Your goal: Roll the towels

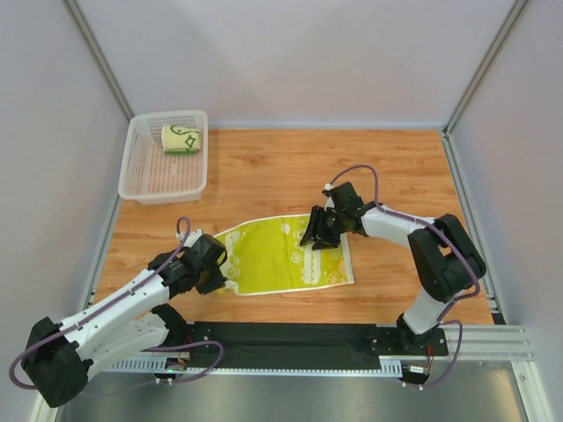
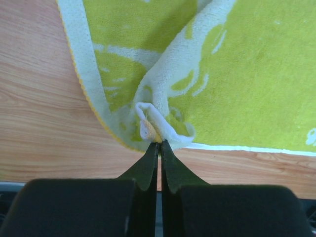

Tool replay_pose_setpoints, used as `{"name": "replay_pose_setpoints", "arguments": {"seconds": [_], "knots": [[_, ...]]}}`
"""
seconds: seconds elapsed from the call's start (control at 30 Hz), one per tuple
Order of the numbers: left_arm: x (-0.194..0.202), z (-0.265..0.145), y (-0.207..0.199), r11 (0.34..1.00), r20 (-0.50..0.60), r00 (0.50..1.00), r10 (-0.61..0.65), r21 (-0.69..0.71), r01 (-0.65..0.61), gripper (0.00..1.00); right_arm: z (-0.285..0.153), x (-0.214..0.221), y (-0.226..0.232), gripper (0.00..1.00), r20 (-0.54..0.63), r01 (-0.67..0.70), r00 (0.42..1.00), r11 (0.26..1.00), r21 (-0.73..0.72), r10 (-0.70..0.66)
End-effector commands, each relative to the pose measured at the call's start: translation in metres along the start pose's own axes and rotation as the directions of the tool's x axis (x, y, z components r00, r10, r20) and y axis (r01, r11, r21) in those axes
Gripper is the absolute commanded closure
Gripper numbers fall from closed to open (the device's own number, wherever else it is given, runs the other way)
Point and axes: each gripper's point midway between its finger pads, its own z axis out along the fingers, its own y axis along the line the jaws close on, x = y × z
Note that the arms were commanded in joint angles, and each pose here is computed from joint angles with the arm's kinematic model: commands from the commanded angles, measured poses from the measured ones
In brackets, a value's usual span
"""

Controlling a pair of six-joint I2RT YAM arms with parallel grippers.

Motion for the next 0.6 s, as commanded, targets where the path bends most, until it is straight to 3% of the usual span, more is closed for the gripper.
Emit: {"name": "replay_pose_setpoints", "arguments": {"seconds": [0.0,0.2,0.37,0.57], "knots": [[-0.013,-0.012,-0.006,0.998,0.033,0.997,0.069,-0.013,-0.069,0.99,0.011,-0.015,-0.017,0.50,0.012,-0.027,1.000,1.000,0.008,0.027],[-0.026,-0.020,-0.022,0.982,0.062,0.980,0.188,0.012,-0.189,0.96,0.005,-0.022,-0.081,0.51,0.045,-0.192,0.981,0.977,0.090,0.189],[-0.026,-0.022,-0.041,0.954,0.052,0.953,0.297,0.029,-0.299,0.95,-0.028,-0.038,-0.135,0.51,0.160,-0.364,0.925,0.924,0.117,0.344],[-0.011,-0.008,-0.053,0.906,-0.005,0.907,0.422,-0.019,-0.422,0.93,-0.046,-0.044,-0.122,0.49,0.187,-0.351,0.925,0.933,0.081,0.332]]}}
